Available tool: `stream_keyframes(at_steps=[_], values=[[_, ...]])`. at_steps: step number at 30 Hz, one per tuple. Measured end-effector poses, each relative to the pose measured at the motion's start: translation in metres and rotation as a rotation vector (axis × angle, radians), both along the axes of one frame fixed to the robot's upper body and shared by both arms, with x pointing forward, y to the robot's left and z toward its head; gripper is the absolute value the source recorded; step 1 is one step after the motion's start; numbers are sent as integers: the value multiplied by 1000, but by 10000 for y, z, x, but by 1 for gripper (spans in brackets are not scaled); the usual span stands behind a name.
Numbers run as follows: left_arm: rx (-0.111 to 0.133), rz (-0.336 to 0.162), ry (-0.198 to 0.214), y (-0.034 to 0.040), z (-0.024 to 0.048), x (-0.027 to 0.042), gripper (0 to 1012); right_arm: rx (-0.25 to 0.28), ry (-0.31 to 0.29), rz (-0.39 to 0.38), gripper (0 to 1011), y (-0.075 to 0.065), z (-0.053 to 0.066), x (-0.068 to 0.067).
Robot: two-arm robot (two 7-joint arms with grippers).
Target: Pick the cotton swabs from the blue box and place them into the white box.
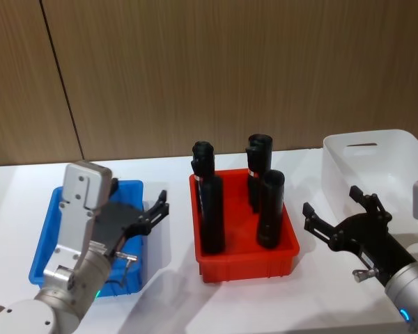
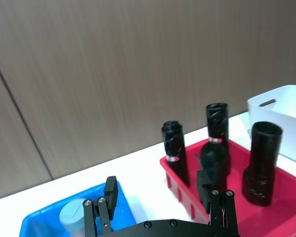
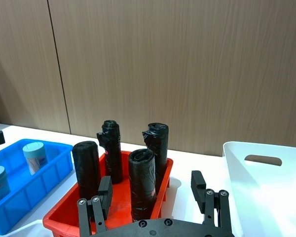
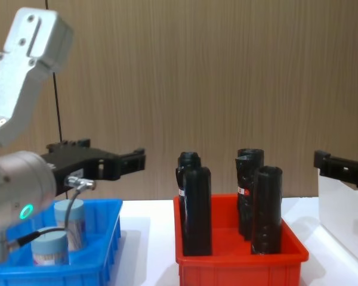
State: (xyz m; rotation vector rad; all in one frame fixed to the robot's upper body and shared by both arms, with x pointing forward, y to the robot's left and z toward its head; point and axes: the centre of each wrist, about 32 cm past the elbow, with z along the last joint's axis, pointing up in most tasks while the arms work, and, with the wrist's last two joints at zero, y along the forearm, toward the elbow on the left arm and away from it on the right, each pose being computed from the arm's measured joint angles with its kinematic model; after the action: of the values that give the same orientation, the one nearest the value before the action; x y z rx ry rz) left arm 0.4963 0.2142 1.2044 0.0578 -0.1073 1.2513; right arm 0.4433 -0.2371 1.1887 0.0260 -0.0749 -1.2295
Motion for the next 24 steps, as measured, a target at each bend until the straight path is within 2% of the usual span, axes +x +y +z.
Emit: stream_keyframes(at_steps=[6,14,24], values=[[-21,39,43,82,-23,26,1004,0,0,0,1002,0,0,0],[-34,81,91,183,-62,85,1004,0,0,0,1002,0,0,0],[-48,125,147,290,-151,146,1004,0,0,0,1002,0,0,0]])
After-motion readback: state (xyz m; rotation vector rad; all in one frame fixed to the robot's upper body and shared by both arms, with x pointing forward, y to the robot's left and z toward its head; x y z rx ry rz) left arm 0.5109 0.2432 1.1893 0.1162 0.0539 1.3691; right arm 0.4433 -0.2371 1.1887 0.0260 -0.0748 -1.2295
